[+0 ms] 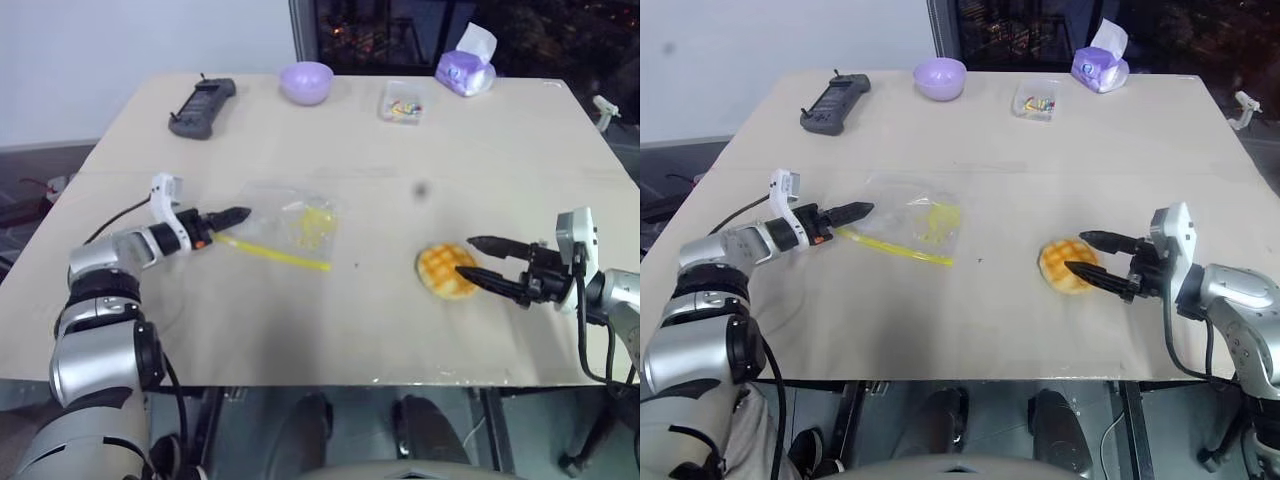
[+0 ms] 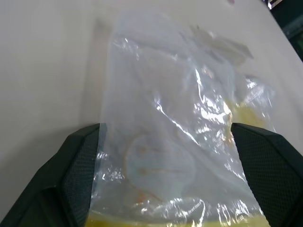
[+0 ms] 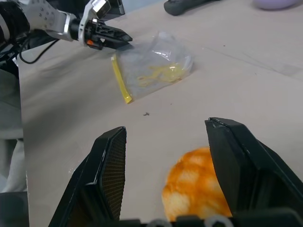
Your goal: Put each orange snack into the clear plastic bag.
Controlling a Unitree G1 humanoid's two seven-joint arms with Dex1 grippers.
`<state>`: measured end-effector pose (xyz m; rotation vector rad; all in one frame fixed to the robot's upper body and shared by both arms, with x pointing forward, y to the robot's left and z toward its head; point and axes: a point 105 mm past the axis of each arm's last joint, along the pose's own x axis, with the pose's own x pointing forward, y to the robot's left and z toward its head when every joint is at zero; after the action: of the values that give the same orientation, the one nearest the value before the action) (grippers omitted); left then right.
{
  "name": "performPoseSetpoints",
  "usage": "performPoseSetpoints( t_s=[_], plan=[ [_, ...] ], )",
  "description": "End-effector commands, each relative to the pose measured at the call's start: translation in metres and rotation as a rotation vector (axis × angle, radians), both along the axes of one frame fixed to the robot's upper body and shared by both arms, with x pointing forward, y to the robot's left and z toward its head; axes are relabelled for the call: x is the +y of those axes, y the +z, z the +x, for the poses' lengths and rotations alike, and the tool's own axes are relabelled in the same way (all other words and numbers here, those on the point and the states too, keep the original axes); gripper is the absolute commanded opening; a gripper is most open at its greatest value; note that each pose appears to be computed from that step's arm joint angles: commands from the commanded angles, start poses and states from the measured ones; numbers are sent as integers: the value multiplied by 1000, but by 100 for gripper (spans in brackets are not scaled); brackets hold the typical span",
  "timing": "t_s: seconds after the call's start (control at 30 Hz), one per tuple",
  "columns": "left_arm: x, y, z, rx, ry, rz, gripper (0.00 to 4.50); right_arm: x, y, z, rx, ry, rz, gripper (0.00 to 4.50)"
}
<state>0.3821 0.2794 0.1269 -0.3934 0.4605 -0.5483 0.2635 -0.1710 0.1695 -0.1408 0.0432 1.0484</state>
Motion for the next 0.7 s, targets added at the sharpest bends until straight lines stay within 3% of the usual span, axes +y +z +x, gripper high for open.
performPoseSetpoints(
  t_s=[0.03, 0.2, 0.3, 0.43, 0.53, 0.57, 0.7],
  plan=[
    [-8, -36, -24, 205, -55, -1, 447, -1, 14, -2, -70, -6, -7, 287],
    [-8, -34, -34, 236, -39, -42, 447, -1, 13, -2, -71, -11, -7, 287],
    [-12, -34, -41, 249, -38, -94, 360, 0, 13, -2, -72, -11, -6, 287],
    [-23, -37, -54, 266, -69, -162, 169, 0, 13, -1, -73, -11, -8, 287],
    [-41, -24, -63, 235, -144, -273, 26, 0, 13, -1, -73, -10, -10, 287],
    [-48, -18, -68, 222, -180, -314, 7, 0, 13, -1, -73, -10, -11, 287],
    [-68, 6, -84, 164, -287, -475, 7, 1, 12, -1, -73, -9, -9, 287]
  ],
)
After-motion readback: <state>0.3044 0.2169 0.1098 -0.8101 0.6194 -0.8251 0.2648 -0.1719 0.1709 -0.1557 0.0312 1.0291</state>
